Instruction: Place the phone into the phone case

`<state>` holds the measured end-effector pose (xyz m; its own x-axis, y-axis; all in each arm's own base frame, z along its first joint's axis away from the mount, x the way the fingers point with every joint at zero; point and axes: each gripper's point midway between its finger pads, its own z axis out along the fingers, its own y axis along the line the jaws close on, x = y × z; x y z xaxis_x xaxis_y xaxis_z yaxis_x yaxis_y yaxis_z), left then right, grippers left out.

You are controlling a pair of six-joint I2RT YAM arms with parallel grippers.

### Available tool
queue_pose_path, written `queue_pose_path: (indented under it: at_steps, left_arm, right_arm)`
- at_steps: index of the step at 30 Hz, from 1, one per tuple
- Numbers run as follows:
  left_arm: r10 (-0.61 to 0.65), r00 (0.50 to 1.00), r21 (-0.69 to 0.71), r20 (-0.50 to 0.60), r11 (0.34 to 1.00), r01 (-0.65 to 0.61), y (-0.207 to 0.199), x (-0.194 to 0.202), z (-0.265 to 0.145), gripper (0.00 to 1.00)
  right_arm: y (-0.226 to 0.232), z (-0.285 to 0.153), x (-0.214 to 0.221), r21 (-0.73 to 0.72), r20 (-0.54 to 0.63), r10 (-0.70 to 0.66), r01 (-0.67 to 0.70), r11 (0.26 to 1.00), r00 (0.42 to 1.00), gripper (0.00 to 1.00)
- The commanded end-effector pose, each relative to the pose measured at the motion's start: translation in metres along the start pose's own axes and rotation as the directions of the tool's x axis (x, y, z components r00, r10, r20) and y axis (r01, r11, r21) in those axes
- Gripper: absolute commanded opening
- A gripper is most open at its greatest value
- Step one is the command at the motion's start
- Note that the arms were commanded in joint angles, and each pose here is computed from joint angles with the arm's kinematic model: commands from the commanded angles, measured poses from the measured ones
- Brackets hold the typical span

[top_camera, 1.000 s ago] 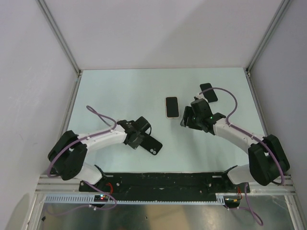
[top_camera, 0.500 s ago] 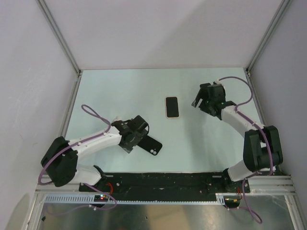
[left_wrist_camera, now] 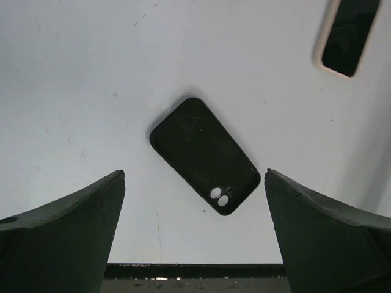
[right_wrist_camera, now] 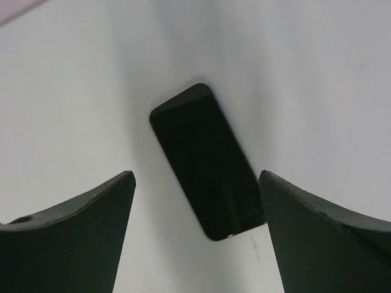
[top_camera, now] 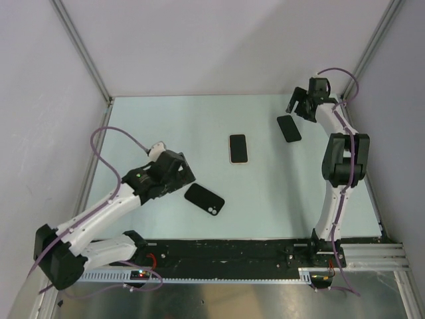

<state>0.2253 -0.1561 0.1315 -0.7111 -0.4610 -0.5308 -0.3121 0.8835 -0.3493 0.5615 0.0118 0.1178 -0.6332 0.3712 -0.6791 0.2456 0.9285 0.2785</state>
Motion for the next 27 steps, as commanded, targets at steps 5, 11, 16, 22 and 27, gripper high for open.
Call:
queue_pose_path:
  at_steps: [5, 11, 16, 22, 27]
  left_arm:
    - [0.188, 0.98, 0.191, 0.063, 0.962, -0.197, -0.018, -0.038, -0.035, 1.0]
    - [0.236, 0.971, 0.209, 0.044, 0.948, -0.239, -0.018, -0.039, -0.034, 1.0]
    - [0.248, 0.968, 0.205, 0.026, 0.947, -0.248, -0.018, -0.04, -0.029, 1.0]
    - [0.25, 0.968, 0.205, 0.025, 0.946, -0.249, -0.021, -0.044, -0.027, 1.0]
    - [0.248, 0.968, 0.208, 0.021, 0.946, -0.247, -0.023, -0.046, -0.027, 1.0]
  right_arm:
    - [-0.026, 0.027, 0.018, -0.026, -0.184, -0.176, 0.175, 0.984, 0.967, 0.91]
    - [-0.02, 0.035, 0.037, -0.113, -0.258, -0.23, 0.207, 0.972, 0.938, 0.94]
    - [-0.015, 0.041, 0.05, -0.161, -0.3, -0.247, 0.206, 0.965, 0.921, 0.97]
    - [-0.024, 0.05, 0.058, -0.074, -0.347, -0.293, 0.286, 0.955, 0.891, 0.99]
    - [-0.02, 0.055, 0.07, -0.027, -0.382, -0.368, 0.388, 0.921, 0.848, 0.99]
